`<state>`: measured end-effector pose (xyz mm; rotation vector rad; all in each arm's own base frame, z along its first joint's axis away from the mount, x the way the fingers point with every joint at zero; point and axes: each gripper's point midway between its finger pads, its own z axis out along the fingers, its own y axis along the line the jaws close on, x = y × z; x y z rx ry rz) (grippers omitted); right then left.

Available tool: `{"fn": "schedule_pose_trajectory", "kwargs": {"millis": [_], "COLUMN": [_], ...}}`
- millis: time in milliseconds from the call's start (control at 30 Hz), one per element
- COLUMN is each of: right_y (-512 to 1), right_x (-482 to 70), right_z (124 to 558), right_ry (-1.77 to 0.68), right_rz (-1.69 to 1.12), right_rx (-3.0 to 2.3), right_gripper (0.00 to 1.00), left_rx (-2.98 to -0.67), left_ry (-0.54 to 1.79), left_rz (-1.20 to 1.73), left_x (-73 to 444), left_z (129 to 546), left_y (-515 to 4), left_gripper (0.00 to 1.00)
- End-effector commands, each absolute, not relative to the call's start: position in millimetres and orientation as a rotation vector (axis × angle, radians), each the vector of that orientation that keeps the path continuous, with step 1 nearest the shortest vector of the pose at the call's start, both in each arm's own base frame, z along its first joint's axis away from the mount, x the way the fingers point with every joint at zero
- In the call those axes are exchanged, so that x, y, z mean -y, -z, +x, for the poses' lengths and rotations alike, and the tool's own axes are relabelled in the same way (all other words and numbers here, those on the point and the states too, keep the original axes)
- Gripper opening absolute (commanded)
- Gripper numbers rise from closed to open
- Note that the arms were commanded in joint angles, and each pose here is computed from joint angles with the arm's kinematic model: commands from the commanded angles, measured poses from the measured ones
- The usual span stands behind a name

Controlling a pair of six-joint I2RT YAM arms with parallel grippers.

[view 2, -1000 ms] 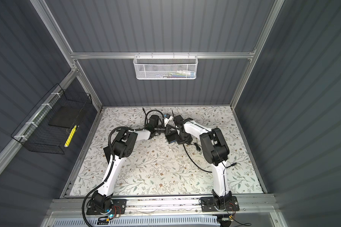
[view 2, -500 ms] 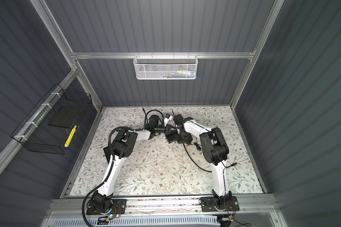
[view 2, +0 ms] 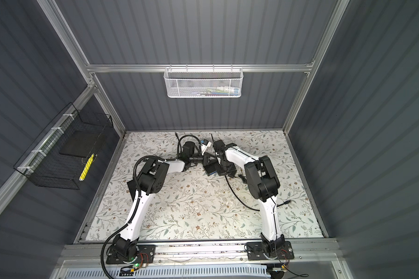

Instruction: Insert the plug into the switch port

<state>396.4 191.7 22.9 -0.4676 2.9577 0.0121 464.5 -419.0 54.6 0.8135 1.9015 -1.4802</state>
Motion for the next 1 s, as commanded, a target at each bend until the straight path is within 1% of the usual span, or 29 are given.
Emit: {"fn": "schedule_pose_trajectory", "kwargs": {"millis": [0,133,233,333,400,467,500,567,633,767,967], "right_y": [-114.3,-115.1,-113.1,-109.8,-105.9,-100.8,-99.1,-95.8,-91.6,-85.4,-67.1], "right_x": [-257.5,-256.8,-253.2,-250.0,-247.1,-243.9,-242.0,-239.1,-235.0,-227.9,-222.4], "right_z": [513.5,510.9,506.3,498.9,493.5,487.6,485.2,479.5,473.9,463.4,447.5], "right_ry": [-0.251,-0.25,-0.24,-0.237,-0.226,-0.218,-0.213,-0.207,-0.196,-0.181,-0.175], "right_rz": [-0.402,-0.411,-0.416,-0.426,-0.435,-0.442,-0.444,-0.45,-0.455,-0.464,-0.485], "right_rx": [-2.397,-2.402,-2.412,-2.424,-2.434,-2.447,-2.452,-2.463,-2.476,-2.489,-2.547], "right_gripper": [0.0,0.0,0.0,0.0,0.0,0.01,0.01,0.01,0.01,0.02,0.08], "left_rx": [-2.078,-2.094,-2.116,-2.115,-2.112,-2.1,-2.093,-2.094,-2.106,-2.104,-2.103], "left_ry": [1.852,1.829,1.762,1.705,1.681,1.644,1.623,1.591,1.558,1.502,1.423], "left_rz": [1.047,1.052,1.069,1.024,0.973,0.939,0.928,0.917,0.916,0.91,0.906], "left_x": [464.0,463.3,459.8,449.3,439.4,430.8,427.0,422.5,420.1,415.3,410.5], "left_z": [338.5,339.6,348.4,371.6,391.3,407.3,414.9,426.2,434.3,445.7,460.7], "left_y": [-12.3,-9.2,-7.0,-11.4,-17.7,-25.0,-29.3,-33.9,-35.8,-44.2,-54.9], "left_gripper": [0.23,0.23,0.24,0.29,0.36,0.38,0.42,0.44,0.5,0.54,0.56]}}
